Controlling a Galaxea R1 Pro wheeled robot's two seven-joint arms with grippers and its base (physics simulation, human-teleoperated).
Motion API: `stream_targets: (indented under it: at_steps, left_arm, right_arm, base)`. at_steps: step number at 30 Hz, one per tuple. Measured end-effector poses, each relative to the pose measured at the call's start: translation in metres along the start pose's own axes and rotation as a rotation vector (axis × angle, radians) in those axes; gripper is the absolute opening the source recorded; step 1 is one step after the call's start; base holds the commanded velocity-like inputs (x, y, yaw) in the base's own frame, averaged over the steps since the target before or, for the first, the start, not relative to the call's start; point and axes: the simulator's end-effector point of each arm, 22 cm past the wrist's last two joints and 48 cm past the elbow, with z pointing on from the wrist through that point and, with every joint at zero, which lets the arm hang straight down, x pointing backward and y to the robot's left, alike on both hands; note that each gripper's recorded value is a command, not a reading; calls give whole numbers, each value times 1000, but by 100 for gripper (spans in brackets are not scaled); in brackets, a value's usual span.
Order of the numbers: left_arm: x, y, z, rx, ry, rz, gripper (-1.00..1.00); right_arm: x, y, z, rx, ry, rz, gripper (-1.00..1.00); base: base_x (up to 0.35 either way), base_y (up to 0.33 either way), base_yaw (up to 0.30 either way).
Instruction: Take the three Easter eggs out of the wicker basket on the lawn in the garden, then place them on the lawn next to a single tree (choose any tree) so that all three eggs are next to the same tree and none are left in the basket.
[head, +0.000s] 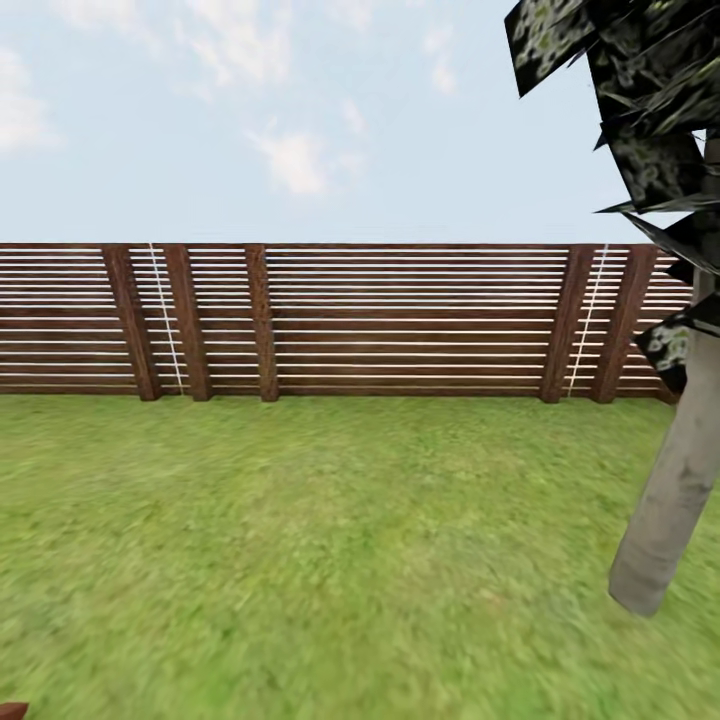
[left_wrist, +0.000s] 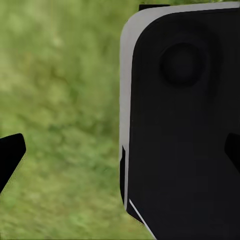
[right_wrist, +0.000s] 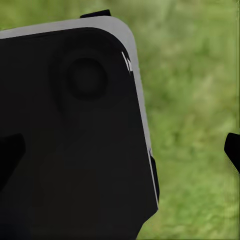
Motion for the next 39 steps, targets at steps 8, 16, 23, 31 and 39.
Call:
stream_targets:
  at_steps: [8,16,23,31,39]
  left_arm:
    - [0,0,0,0,0,0,100]
    - [0,0,0,0,0,0,100]
    - [0,0,0,0,0,0,100]
    - [0,0,0,-1,0,0,100]
    - [0,1,0,-2,0,0,100]
  right_arm:
    - [0,0,0,0,0,0,100]
    - [0,0,0,0,0,0,100]
    - [0,0,0,0,0,0,100]
    - [0,1,0,-2,0,0,100]
    - [0,1,0,-2,0,0,100]
  base:
    - [327,0,0]
    - [327,0,0]
    - [328,0,0]
    - [328,0,123]
    - [328,0,251]
